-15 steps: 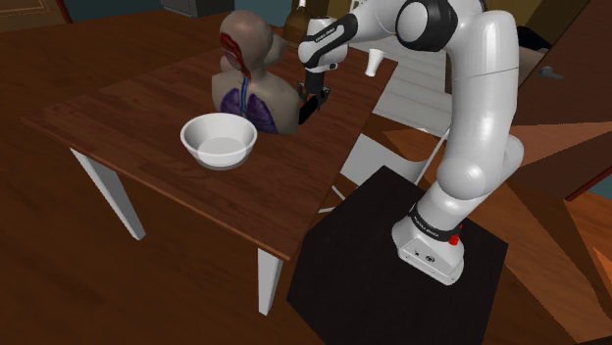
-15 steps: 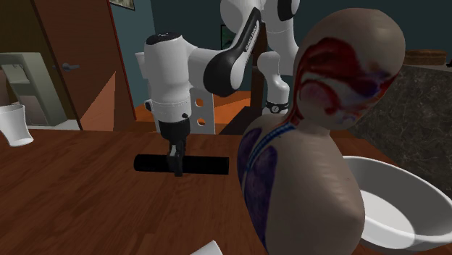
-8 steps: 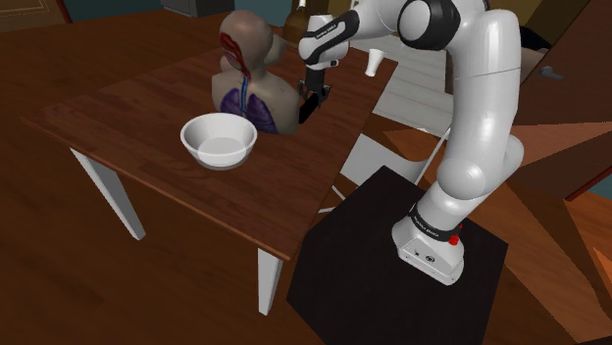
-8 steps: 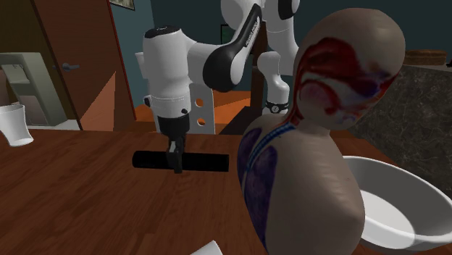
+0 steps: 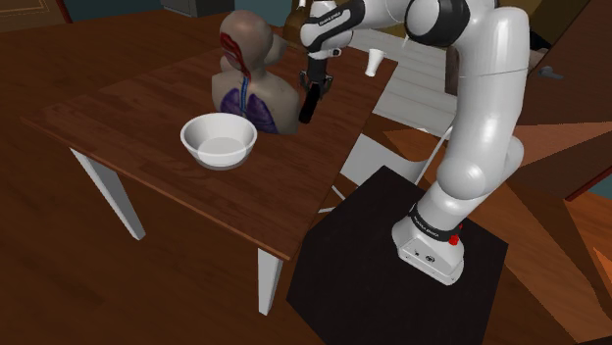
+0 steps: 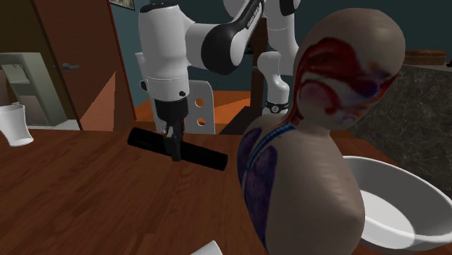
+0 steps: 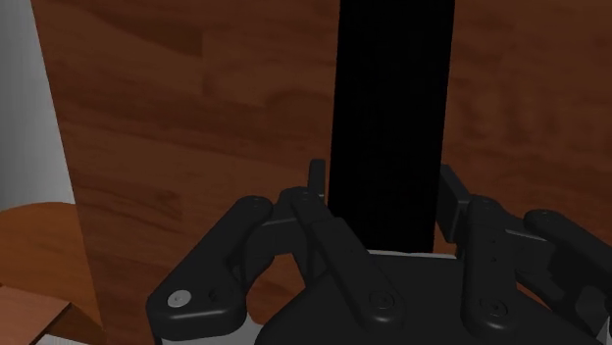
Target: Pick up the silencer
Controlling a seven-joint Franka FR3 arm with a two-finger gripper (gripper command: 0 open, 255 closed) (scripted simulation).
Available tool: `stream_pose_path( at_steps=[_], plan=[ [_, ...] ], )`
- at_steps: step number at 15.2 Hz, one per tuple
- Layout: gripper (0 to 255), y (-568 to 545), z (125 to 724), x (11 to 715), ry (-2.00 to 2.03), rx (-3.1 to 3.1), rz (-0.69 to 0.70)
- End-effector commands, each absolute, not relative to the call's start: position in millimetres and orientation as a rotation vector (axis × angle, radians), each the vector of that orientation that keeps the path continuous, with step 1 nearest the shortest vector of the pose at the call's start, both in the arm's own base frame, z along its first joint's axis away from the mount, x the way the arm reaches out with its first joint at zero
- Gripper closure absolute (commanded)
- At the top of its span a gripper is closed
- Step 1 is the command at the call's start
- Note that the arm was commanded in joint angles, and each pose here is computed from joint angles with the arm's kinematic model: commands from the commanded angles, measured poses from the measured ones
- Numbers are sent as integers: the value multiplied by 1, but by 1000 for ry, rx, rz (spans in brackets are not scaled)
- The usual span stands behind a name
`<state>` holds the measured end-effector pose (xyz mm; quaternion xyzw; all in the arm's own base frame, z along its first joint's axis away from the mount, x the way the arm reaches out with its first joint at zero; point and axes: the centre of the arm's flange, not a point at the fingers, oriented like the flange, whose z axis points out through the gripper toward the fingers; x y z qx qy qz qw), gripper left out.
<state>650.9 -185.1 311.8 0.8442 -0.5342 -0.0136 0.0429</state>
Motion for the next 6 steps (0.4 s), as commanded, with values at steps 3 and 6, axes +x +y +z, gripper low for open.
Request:
stream_pose_path(
  at_steps=[3, 6],
  plan=[
    [255, -184, 333, 651, -1634, 2582, -41],
    [255, -184, 339, 651, -1634, 2582, -41]
  ],
)
